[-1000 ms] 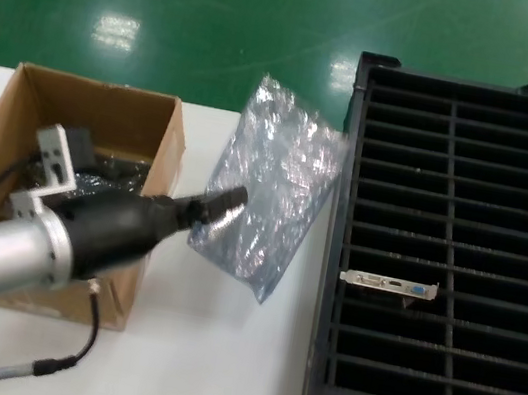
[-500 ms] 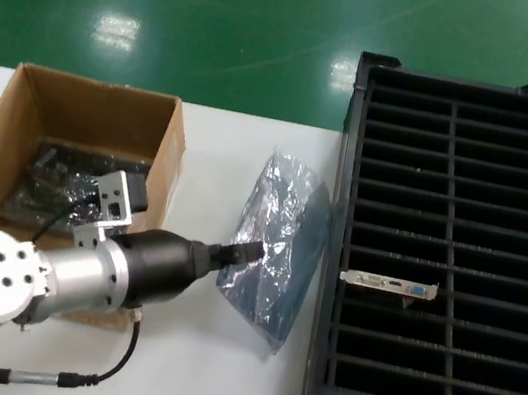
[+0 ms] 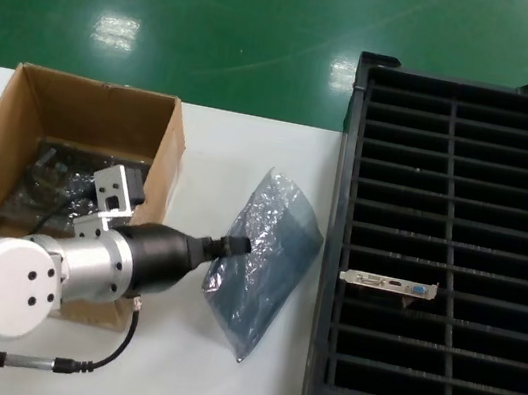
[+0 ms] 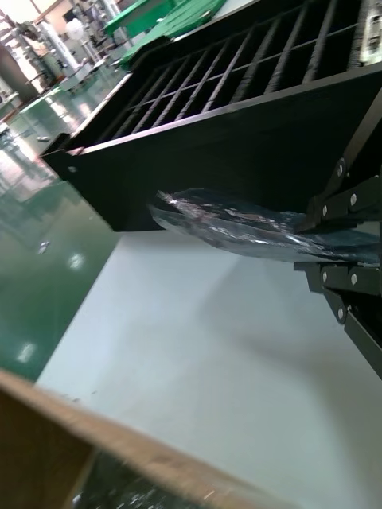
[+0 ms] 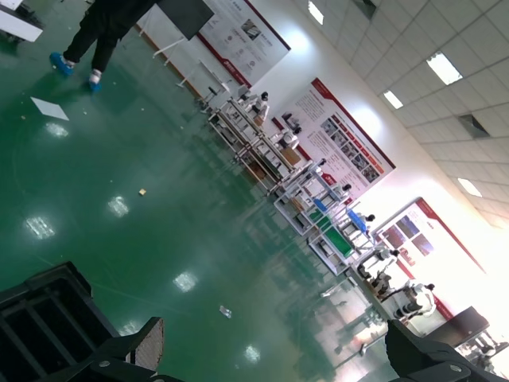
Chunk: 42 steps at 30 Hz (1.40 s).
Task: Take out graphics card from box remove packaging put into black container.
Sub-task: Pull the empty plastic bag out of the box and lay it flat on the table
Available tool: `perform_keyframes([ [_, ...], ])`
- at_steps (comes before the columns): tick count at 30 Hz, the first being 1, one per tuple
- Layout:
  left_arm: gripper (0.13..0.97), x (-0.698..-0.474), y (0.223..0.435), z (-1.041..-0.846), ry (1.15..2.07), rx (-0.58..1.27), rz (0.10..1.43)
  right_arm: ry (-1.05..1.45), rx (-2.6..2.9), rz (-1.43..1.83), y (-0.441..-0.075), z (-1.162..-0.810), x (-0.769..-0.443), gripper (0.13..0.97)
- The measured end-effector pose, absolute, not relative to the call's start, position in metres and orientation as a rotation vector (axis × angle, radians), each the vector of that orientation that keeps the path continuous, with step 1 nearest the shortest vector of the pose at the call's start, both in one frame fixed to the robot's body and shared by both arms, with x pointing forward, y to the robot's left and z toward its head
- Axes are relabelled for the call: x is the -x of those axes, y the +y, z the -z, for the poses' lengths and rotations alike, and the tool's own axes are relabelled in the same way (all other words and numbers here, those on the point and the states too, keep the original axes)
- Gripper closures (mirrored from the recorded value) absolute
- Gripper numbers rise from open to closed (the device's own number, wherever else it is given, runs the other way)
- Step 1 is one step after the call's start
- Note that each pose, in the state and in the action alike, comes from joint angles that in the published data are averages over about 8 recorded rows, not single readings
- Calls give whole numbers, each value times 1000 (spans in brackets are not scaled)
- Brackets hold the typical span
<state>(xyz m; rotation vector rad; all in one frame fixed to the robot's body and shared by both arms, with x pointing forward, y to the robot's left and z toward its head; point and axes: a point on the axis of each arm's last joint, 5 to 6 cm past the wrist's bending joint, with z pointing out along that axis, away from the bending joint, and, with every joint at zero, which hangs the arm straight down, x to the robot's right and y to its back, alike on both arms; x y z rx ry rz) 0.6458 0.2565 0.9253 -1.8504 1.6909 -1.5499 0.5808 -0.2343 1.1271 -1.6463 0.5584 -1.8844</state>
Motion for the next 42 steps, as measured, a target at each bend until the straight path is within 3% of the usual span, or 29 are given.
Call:
perform_keyframes([
  [9,804,-637,267,-951,1569,1753,1606,558,1646,1884,-234,-1127,-581,130],
  [17,628,-611,279,-990,1399,1523,1736,558,1646,1884,-234,-1127,-581,130],
  [22,600,-596,284,-1004,1326,1414,1788,556,1646,1882,-234,-1126,-581,130],
  [29,411,-592,284,-998,1324,1369,1790,520,1636,1848,-233,-1115,-583,130],
  [42,217,-582,279,-974,1326,1266,1760,447,1578,1725,-232,-1073,-584,130],
])
